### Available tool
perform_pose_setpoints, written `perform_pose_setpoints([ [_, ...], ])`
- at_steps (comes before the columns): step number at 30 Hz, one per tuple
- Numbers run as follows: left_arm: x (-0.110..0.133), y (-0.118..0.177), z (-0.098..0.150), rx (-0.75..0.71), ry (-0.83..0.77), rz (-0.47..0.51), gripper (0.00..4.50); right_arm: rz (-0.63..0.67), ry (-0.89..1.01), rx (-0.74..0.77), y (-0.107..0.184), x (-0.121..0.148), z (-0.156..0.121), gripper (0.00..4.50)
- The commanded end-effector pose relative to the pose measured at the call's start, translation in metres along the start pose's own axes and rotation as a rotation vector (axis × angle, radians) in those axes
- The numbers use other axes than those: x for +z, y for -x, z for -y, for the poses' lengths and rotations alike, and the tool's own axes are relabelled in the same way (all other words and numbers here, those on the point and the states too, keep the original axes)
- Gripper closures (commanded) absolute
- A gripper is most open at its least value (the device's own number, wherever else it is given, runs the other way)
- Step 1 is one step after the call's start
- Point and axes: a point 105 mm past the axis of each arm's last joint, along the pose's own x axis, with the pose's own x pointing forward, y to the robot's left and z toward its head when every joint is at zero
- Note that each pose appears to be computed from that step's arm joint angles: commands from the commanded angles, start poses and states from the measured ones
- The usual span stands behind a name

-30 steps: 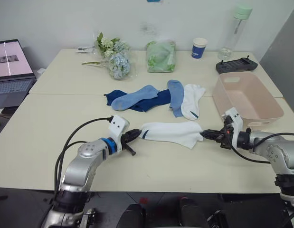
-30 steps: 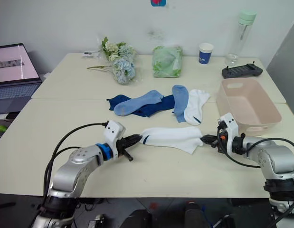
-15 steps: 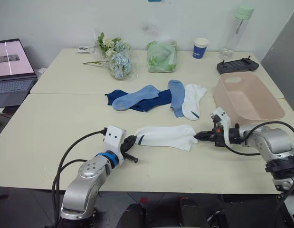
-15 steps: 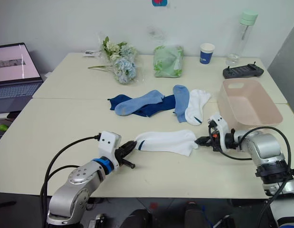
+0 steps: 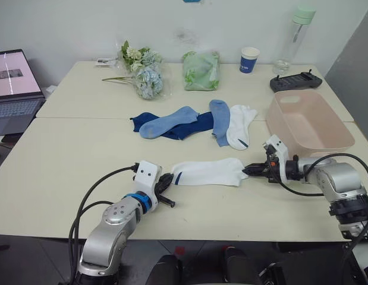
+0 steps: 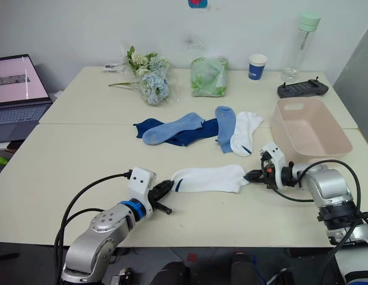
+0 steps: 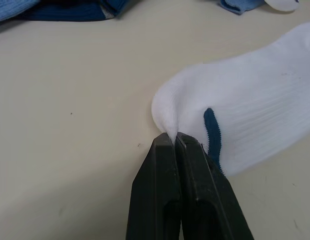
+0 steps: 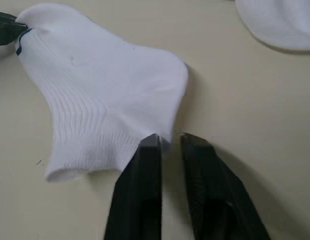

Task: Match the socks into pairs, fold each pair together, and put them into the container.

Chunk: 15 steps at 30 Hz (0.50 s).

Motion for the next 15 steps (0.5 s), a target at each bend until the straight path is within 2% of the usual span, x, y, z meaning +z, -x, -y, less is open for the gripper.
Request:
perform_pose_setpoints([
  [1,0.011,0.003,-0.001,-0.016,-0.012,0.047,3.25,0.07,0.091,-0.053,0.016,0.018,0.005,2.47],
  [3,0.013,0.008,-0.011,0.011,-0.017,0.052,2.6,0.101,0.127,-0.084,0.022,0.023,0.007,1.76],
  [5,0.018,0.017,-0.03,0.047,-0.033,0.073,2.01,0.141,0.225,-0.05,0.034,0.029,-0.003,1.08],
  [7,0.031,0.027,-0.04,0.019,-0.101,0.138,1.37,0.138,0.321,-0.003,0.038,0.026,-0.017,1.04],
  [9,0.038,0.036,-0.035,-0.102,-0.24,0.175,0.78,0.11,0.399,0.079,0.036,0.018,-0.037,1.04],
  [11,0.037,0.043,-0.03,-0.192,-0.341,0.173,0.78,0.103,0.447,0.131,0.035,0.015,-0.05,1.04],
  [15,0.014,0.046,-0.013,-0.454,-0.593,0.072,0.78,0.004,0.76,0.198,0.019,-0.008,-0.069,1.04],
])
